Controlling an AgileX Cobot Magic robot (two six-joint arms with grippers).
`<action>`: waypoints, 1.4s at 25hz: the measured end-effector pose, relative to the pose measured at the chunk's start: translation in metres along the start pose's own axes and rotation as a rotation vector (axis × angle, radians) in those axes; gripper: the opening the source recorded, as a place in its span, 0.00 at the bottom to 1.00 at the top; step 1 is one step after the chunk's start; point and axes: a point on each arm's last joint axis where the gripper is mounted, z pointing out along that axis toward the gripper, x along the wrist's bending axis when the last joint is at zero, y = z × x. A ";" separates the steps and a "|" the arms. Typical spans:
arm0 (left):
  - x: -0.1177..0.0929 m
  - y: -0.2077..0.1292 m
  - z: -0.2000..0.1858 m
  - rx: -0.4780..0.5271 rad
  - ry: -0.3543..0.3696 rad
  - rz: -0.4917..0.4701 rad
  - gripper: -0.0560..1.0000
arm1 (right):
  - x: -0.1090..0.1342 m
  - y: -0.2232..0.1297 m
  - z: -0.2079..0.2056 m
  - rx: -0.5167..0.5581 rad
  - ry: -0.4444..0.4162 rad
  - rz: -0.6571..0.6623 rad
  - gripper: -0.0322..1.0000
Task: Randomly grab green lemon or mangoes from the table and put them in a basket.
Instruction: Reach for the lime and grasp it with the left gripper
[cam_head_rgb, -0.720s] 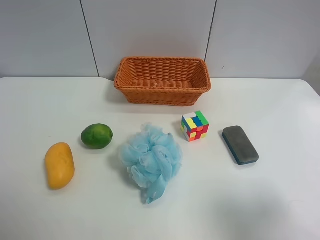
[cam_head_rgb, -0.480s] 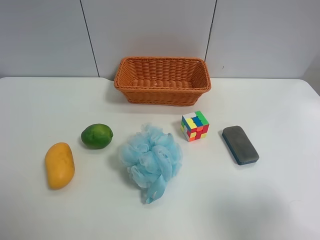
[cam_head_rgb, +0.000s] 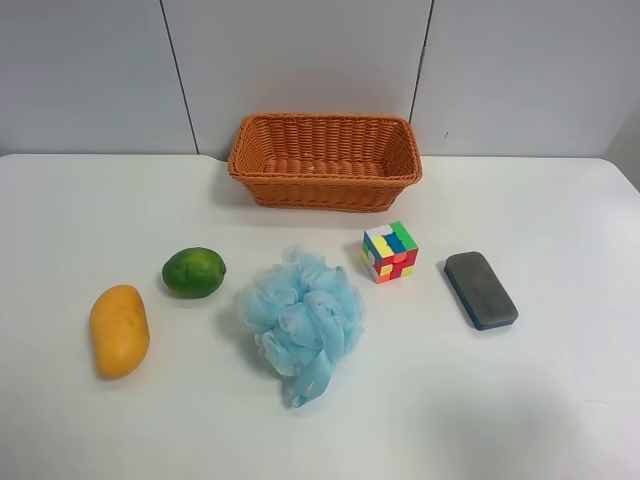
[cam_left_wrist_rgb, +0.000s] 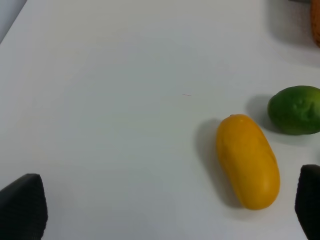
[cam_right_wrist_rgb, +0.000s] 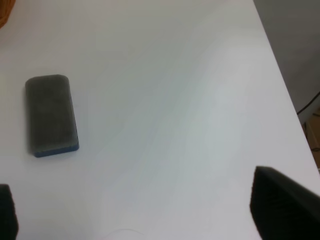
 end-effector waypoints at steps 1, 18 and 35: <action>0.000 0.000 0.000 0.000 0.000 0.000 0.99 | 0.000 0.000 0.000 0.000 0.000 0.000 0.92; -0.020 0.157 0.085 0.065 -0.024 0.274 0.99 | 0.000 0.000 0.000 0.000 0.000 0.000 0.92; -0.186 0.142 0.280 0.513 -0.722 1.375 0.99 | 0.000 0.000 0.000 0.000 0.000 0.000 0.92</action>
